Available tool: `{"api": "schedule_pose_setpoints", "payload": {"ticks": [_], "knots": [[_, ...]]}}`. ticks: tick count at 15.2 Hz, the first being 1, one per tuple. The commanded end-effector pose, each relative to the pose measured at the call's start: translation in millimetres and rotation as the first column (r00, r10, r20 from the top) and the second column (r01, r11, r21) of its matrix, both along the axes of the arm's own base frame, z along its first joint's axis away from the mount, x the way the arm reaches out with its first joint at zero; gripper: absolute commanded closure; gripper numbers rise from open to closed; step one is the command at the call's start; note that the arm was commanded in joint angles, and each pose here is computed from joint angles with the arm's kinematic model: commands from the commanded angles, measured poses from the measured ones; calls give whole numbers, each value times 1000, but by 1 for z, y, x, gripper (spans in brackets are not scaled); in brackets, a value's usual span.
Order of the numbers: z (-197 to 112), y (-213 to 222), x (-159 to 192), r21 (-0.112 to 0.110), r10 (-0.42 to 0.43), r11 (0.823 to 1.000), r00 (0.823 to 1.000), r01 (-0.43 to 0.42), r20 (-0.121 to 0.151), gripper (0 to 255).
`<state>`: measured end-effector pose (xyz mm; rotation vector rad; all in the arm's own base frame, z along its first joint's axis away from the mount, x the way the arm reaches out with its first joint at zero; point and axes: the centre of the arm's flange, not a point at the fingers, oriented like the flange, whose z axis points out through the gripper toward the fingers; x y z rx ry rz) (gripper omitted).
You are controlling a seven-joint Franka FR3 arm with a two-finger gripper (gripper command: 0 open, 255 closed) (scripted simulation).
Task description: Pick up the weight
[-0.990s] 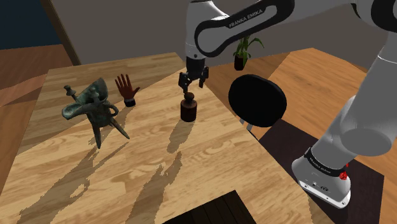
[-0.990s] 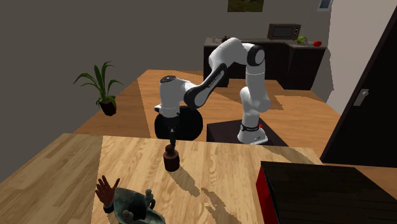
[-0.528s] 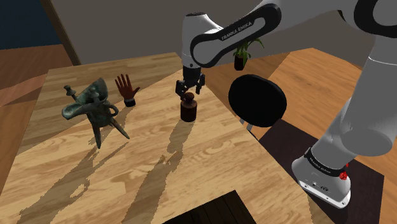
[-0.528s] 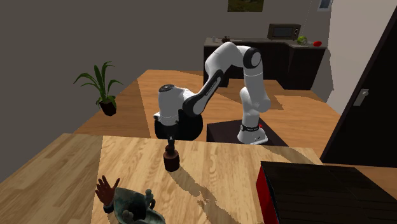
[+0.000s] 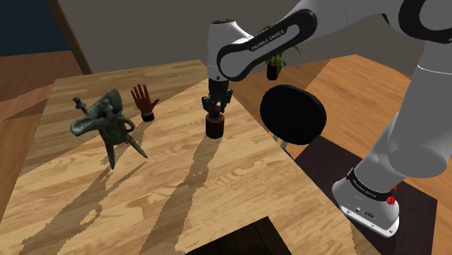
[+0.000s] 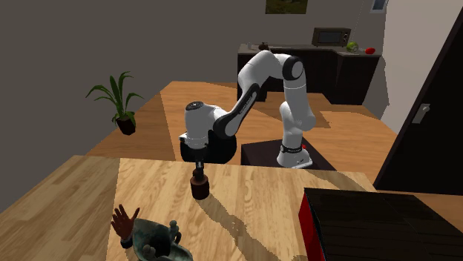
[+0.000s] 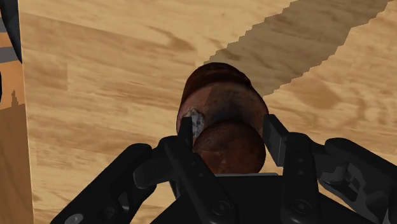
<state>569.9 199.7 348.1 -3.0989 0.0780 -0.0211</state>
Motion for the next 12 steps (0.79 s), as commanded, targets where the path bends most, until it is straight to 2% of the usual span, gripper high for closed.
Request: {"api": "schedule_pose_setpoints", "payload": {"ticks": [1,5,12], "knots": [[-1,0,0,0,0,1000,1000,0,-1,255],[0,0,0,0,0,1000,1000,0,-1,255],[37,0,0,0,0,1000,1000,0,-1,255]]}}
